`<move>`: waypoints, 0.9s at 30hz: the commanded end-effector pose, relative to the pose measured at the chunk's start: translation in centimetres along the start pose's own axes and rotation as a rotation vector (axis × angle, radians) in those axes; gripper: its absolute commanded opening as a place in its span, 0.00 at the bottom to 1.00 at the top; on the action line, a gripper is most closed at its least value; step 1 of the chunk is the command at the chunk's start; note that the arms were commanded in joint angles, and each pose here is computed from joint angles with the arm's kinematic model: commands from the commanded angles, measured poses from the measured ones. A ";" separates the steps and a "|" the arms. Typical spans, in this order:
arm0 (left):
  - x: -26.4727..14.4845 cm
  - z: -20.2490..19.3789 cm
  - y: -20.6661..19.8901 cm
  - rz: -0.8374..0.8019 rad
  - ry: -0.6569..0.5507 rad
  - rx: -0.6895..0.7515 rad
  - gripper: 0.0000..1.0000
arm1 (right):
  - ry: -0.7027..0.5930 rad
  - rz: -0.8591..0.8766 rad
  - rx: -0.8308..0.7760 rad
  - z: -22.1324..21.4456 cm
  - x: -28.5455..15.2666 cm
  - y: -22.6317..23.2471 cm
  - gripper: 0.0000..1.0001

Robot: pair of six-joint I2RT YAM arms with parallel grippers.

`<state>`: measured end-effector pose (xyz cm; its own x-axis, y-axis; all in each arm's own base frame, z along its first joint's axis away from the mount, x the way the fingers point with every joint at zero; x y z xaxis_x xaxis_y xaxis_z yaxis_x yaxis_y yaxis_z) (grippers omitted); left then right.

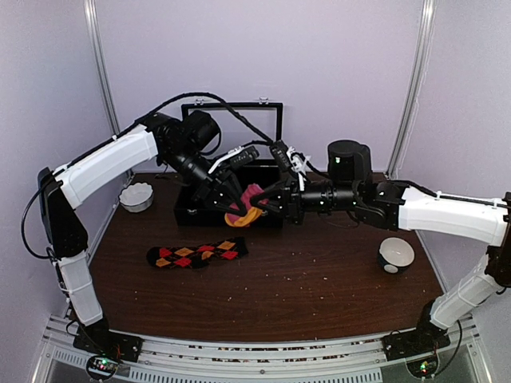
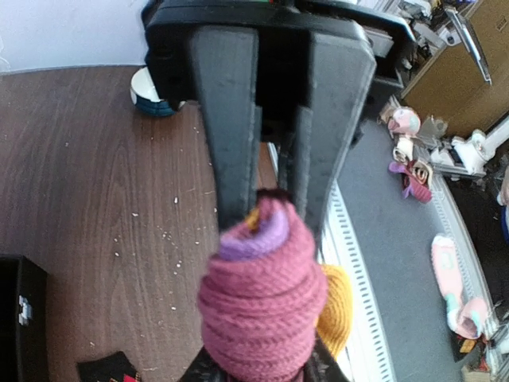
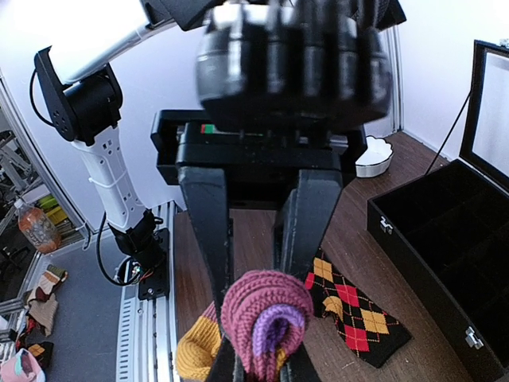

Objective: Roll the socks
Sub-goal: Adjust the sock.

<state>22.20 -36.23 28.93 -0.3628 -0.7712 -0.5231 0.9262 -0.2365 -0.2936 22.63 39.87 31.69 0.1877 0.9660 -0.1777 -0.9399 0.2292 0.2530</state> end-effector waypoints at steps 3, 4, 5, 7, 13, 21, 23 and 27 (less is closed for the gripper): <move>-1.2 2.8 -0.6 0.092 -0.044 0.103 0.45 | -0.011 -0.151 -0.008 0.1 -0.9 -1.9 0.00; -1.4 2.8 0.0 0.141 -0.039 0.108 0.46 | -0.012 -0.191 -0.011 0.2 -1.1 -2.5 0.00; -1.5 2.5 0.6 0.186 -0.028 0.103 0.48 | -0.013 -0.235 -0.014 0.3 -1.3 -3.0 0.00; -1.9 2.4 1.3 0.258 -0.023 0.119 0.49 | -0.015 -0.317 -0.018 0.5 -1.5 -3.8 0.00; -1.1 1.8 0.7 0.199 -0.040 0.086 0.52 | -0.075 -0.430 -0.031 1.8 -1.4 -3.4 0.00; 1.0 0.3 0.5 0.197 0.012 0.094 0.53 | -0.104 -0.500 -0.012 2.9 -0.6 -3.0 0.00; 1.2 0.4 0.5 0.216 0.018 0.106 0.54 | -0.102 -0.516 -0.003 3.2 -0.3 -3.0 0.00; 1.6 0.5 0.1 0.203 0.016 0.097 0.55 | -0.096 -0.545 -0.015 3.0 0.4 -2.8 0.00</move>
<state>23.55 -37.05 27.58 -0.1408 -0.7890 -0.5981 0.9898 -0.0991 -0.1024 24.87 39.90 30.47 0.5800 0.7627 -0.2861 -0.7635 0.6315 0.1355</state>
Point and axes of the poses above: each gripper's point midway between its finger pads, its own x axis out along the fingers, its own y axis along the line the jaws close on, z = x × y, the point moved 1 cm from there along -x, back along the fingers, and after that the axes turned 1 degree about x, right-handed, at the moved point
